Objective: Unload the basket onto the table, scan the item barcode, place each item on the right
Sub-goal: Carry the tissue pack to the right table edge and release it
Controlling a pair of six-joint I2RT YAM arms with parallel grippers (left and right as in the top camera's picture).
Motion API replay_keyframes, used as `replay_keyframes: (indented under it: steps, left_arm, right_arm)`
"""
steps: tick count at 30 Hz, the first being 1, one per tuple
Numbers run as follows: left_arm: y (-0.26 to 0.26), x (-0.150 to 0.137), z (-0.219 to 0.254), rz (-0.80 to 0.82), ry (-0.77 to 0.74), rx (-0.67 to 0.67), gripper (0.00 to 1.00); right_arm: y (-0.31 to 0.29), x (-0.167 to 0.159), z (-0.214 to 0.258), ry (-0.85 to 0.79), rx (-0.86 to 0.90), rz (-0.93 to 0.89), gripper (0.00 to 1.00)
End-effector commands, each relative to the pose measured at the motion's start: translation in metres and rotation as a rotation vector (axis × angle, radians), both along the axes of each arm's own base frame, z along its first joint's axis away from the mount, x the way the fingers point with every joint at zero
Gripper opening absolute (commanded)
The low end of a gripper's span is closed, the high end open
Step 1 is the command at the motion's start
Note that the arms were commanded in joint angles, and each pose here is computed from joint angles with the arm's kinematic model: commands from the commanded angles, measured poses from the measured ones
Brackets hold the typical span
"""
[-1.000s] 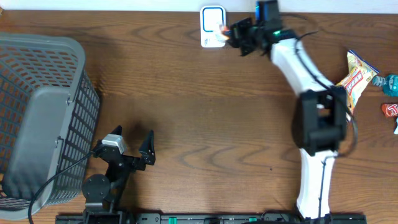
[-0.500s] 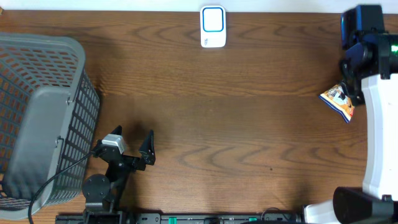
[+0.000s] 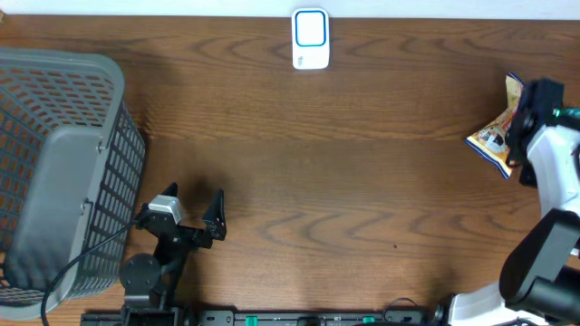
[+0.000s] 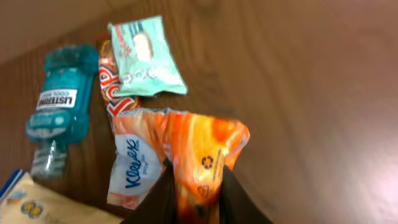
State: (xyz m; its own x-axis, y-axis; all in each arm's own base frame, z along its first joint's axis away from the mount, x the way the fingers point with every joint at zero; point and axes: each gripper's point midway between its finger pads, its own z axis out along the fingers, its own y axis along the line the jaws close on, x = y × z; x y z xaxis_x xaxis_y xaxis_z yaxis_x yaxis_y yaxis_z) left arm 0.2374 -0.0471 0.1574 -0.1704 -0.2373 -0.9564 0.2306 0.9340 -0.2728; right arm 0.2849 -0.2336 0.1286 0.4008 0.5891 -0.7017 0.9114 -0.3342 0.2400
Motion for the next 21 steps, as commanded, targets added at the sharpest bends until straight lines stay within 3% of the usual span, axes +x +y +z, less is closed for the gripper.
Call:
replay_keyframes:
  steps: [1, 5, 9, 10, 11, 14, 16, 21]
  left_arm:
    - [-0.002, -0.001, -0.015, -0.008, 0.043, -0.001, 0.98]
    - [-0.002, -0.001, -0.015, -0.008, 0.044, -0.001, 0.98]
    - [-0.002, -0.001, -0.015, -0.008, 0.044, -0.001, 0.98]
    - [-0.002, -0.001, -0.015, -0.008, 0.043, -0.001, 0.98]
    - [-0.002, -0.001, -0.015, -0.008, 0.044, -0.001, 0.98]
    - [-0.002, -0.001, -0.015, -0.008, 0.044, -0.001, 0.98]
    - [-0.002, -0.001, -0.015, -0.008, 0.043, -0.001, 0.98]
    - [-0.002, -0.001, -0.015, -0.008, 0.043, -0.001, 0.98]
  right_arm:
    - [-0.021, -0.011, -0.028, 0.060, -0.022, 0.052, 0.17]
    - [-0.037, 0.000, -0.027, 0.039, -0.039, 0.114, 0.29]
    - [-0.042, 0.025, -0.005, 0.054, -0.039, 0.266, 0.67]
    - [-0.039, 0.037, 0.003, 0.034, -0.019, 0.326, 0.86]
    - [-0.034, 0.048, 0.010, 0.012, 0.003, 0.388, 0.99]
    - [-0.009, 0.081, 0.045, -0.082, 0.074, 0.618, 0.99]
    - [0.004, 0.086, 0.072, -0.128, 0.086, 0.702, 0.99]
    - [0.004, 0.066, 0.124, -0.153, -0.012, 0.685, 0.99]
